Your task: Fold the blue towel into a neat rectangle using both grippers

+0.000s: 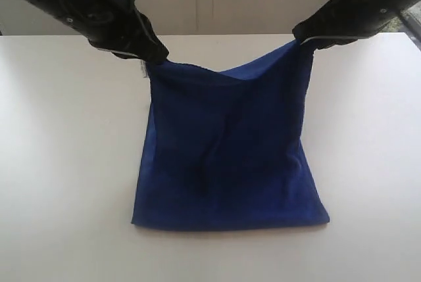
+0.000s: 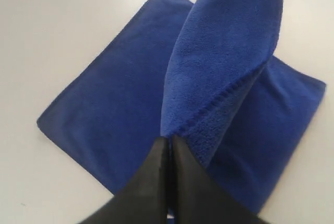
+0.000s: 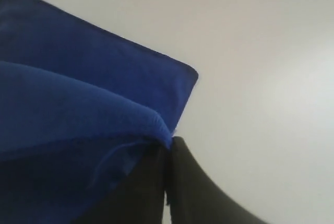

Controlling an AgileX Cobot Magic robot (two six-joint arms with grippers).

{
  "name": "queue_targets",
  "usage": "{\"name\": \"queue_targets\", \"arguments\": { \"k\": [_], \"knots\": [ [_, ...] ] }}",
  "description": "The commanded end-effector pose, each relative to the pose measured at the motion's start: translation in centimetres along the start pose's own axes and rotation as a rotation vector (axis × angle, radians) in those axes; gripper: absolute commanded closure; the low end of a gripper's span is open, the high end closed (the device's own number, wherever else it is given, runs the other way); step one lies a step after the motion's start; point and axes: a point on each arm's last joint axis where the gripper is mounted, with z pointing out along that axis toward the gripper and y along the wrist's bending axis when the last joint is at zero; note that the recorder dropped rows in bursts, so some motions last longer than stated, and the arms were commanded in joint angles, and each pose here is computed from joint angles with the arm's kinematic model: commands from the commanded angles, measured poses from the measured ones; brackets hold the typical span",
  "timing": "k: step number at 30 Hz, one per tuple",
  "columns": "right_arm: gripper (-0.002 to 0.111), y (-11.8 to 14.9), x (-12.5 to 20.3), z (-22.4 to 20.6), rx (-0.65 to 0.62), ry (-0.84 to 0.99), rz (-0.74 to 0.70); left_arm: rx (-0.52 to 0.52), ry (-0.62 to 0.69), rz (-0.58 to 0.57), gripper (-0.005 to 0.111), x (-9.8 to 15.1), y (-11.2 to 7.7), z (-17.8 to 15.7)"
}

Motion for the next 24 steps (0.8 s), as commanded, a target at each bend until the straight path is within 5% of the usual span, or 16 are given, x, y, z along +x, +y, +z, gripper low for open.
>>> {"name": "queue_targets", "arguments": {
  "k": [1,15,24],
  "knots": [
    [0.108,2.1,1.0,-4.9,-0.049,0.038,-0.085,0.076,0.002,-0.064,0.107,0.1,-2.3,-4.5],
    [0.108,4.9,5.6,-13.8,-0.124,0.037,-0.151,0.244,0.013,-0.129,0.107,1.3,-8.3,-11.3],
    [0.108,6.0,7.1,-17.6,-0.190,-0.096,-0.135,0.271,0.030,-0.178,0.107,2.0,-9.6,-13.3]
  ]
}}
